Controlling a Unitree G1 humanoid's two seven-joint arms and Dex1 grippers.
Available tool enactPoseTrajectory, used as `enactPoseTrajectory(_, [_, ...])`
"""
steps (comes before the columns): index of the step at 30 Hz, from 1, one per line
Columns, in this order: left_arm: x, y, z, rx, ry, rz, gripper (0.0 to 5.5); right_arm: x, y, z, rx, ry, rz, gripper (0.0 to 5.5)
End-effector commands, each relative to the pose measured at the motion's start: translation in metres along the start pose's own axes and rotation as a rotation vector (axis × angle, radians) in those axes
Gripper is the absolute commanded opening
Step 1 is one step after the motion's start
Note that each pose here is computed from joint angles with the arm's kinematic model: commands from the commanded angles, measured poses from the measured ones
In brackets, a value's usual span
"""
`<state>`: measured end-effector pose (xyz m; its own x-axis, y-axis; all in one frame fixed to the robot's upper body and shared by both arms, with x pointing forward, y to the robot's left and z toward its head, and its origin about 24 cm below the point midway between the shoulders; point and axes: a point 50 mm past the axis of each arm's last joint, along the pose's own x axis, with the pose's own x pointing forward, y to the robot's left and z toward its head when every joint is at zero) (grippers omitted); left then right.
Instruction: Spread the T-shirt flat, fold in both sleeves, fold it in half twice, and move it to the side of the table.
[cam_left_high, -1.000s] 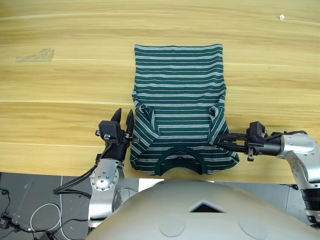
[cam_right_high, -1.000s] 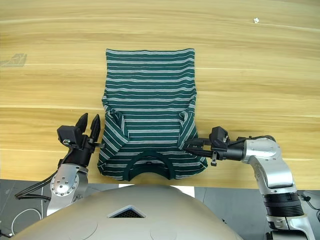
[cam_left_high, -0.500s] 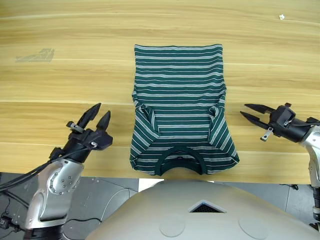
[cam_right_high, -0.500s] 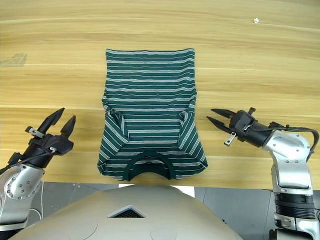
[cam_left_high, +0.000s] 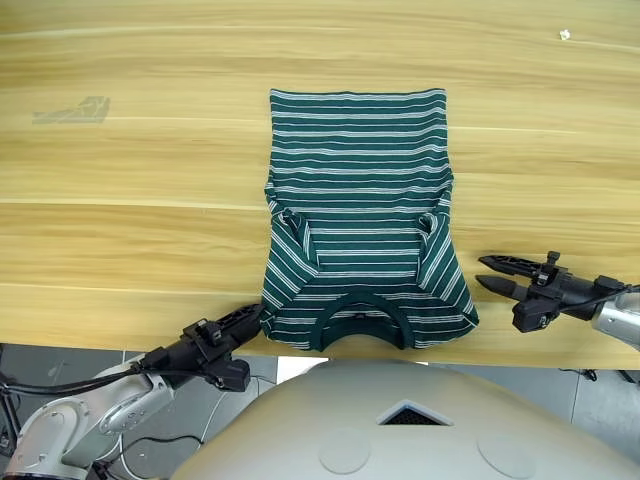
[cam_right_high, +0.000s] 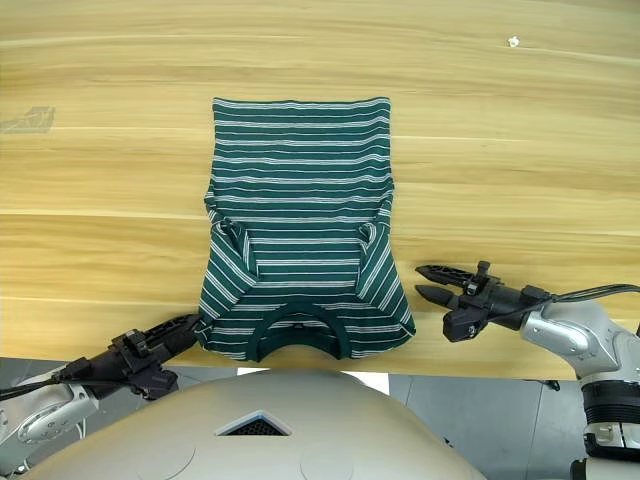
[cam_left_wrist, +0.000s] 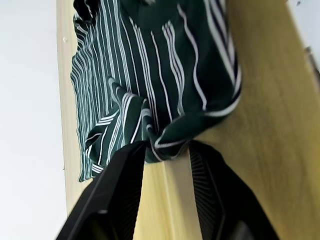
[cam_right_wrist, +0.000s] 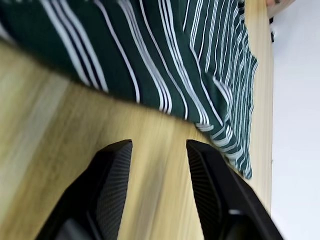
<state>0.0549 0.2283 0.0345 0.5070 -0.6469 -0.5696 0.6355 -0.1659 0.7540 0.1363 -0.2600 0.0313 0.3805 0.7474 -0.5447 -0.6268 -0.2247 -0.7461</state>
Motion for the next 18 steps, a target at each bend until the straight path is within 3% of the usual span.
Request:
enactPoseTrajectory(1, [0.001,-0.016,0.003,-0.002,0.005,-0.092,1.65,0.005,0.019,0.016,0.035,-0.071,0.104,2.00])
enactPoseTrajectory(13, [0.002,-0.015,0.005,-0.015,0.007,-0.082,1.65,0.014,0.026,0.040,0.115,-0.146,0.121,2.00])
enactPoseTrajectory(18, [0.003,-0.017,0.005,-0.022,0.001,-0.084,0.97,0.015,0.025,0.037,0.127,-0.136,0.117,1.25])
